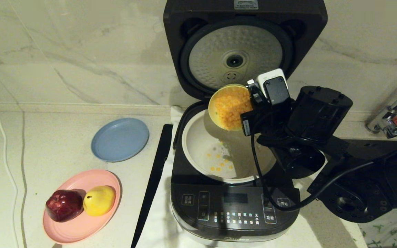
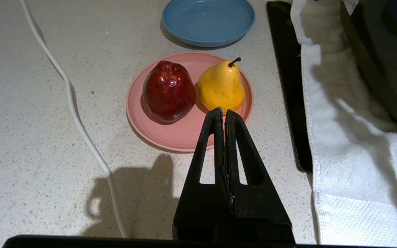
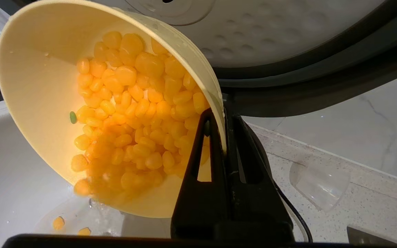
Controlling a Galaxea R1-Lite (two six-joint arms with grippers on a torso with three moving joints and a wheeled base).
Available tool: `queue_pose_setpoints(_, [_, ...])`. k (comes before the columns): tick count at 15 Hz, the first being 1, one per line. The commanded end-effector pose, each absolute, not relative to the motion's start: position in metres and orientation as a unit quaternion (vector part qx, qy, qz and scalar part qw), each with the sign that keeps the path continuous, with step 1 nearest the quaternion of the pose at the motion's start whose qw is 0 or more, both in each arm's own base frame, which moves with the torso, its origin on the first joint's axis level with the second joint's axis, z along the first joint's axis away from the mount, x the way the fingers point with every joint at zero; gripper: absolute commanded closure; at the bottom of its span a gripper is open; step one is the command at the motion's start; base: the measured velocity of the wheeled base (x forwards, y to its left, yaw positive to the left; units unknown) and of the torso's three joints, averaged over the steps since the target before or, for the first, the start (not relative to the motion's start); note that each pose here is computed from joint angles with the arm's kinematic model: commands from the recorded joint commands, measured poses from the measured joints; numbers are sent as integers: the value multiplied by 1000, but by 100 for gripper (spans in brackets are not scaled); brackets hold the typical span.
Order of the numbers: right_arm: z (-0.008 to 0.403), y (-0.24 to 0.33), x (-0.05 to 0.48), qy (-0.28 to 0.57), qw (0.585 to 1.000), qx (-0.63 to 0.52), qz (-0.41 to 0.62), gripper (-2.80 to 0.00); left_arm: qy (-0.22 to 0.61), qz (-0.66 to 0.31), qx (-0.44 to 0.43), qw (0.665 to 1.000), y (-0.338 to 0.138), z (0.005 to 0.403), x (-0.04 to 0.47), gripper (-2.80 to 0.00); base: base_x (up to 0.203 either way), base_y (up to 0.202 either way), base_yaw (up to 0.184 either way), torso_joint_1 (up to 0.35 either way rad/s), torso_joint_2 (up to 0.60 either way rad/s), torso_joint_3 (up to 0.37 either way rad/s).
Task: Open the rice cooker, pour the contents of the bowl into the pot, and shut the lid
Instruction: Pour the water from the bowl into the rice cooker
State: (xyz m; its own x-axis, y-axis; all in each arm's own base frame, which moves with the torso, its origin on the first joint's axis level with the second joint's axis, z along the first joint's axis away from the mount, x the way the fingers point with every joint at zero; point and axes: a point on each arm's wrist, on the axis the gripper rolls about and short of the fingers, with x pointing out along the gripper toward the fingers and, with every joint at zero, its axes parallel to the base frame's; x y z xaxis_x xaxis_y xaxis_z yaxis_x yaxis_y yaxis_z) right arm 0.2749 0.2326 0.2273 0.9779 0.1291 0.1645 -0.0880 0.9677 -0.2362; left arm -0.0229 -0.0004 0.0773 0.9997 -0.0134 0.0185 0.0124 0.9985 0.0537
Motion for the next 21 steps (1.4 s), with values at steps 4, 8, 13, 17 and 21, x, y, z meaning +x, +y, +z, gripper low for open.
queue_pose_setpoints(4, [223, 231, 272, -85, 987, -122, 56, 0, -5, -7, 27, 1000, 0, 75, -22, 0, 0, 0, 0, 0, 0, 0])
queue_pose_setpoints(8, [224, 230, 269, -88, 985, -135, 55, 0, -6, -6, 27, 1000, 0, 75, -22, 0, 0, 0, 0, 0, 0, 0])
queue_pose_setpoints(13, [218, 233, 266, -90, 984, -147, 55, 0, -6, -7, 27, 1000, 0, 75, -22, 0, 0, 0, 0, 0, 0, 0])
queue_pose_setpoints(17, [215, 234, 265, -90, 982, -157, 54, 0, -6, -7, 27, 1000, 0, 75, -22, 0, 0, 0, 0, 0, 0, 0])
queue_pose_setpoints(21, [233, 234, 268, -114, 983, -135, 41, 0, -6, -6, 27, 1000, 0, 75, -22, 0, 0, 0, 0, 0, 0, 0])
